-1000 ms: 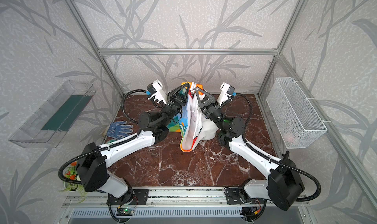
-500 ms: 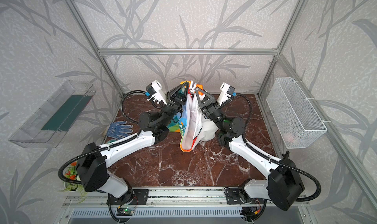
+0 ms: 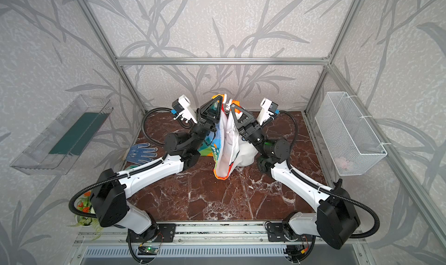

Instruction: Zip up the jacket

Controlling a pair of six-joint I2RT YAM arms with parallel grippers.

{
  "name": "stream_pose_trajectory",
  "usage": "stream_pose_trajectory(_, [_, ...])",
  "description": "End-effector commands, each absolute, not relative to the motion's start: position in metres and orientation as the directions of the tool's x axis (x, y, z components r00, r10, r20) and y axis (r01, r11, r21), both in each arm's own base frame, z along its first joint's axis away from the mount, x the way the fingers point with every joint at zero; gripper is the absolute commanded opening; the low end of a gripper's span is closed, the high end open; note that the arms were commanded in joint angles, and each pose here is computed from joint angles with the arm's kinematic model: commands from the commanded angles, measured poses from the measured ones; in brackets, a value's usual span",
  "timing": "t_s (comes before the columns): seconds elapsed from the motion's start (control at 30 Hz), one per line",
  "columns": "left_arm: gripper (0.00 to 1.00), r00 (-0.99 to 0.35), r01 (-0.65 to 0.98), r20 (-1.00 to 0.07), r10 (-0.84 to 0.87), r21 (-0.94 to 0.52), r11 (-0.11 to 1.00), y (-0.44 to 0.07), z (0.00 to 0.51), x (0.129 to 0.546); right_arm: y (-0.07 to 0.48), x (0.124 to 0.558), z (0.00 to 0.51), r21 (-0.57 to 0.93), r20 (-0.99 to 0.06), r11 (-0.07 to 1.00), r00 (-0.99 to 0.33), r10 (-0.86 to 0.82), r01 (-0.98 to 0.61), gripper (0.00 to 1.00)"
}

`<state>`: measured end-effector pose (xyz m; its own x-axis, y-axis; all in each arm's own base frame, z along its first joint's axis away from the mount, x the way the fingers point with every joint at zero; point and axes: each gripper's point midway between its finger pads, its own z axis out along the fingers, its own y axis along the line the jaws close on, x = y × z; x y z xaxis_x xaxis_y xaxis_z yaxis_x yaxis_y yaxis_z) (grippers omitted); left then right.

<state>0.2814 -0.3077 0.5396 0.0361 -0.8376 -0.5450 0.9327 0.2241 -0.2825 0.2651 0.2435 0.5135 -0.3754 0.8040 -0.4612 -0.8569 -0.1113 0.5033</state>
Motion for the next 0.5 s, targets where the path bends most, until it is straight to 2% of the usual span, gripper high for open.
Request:
stream_pose_trajectory(0.0, [0.00, 0.078, 0.954, -0.479, -0.875, -0.219, 0.205, -0.2896, 0.5681, 0.2598, 0.2372, 0.2473, 0.5279, 0.440, -0.454, -0.147, -0.361, 0.814, -0.886, 0.00])
stream_pose_trajectory(0.47, [0.00, 0.050, 0.954, -0.464, -0.884, -0.239, 0.179, -0.2895, 0.5695, 0.2588, 0.2352, 0.2495, 0.5296, 0.439, -0.441, -0.144, -0.352, 0.825, -0.887, 0.00])
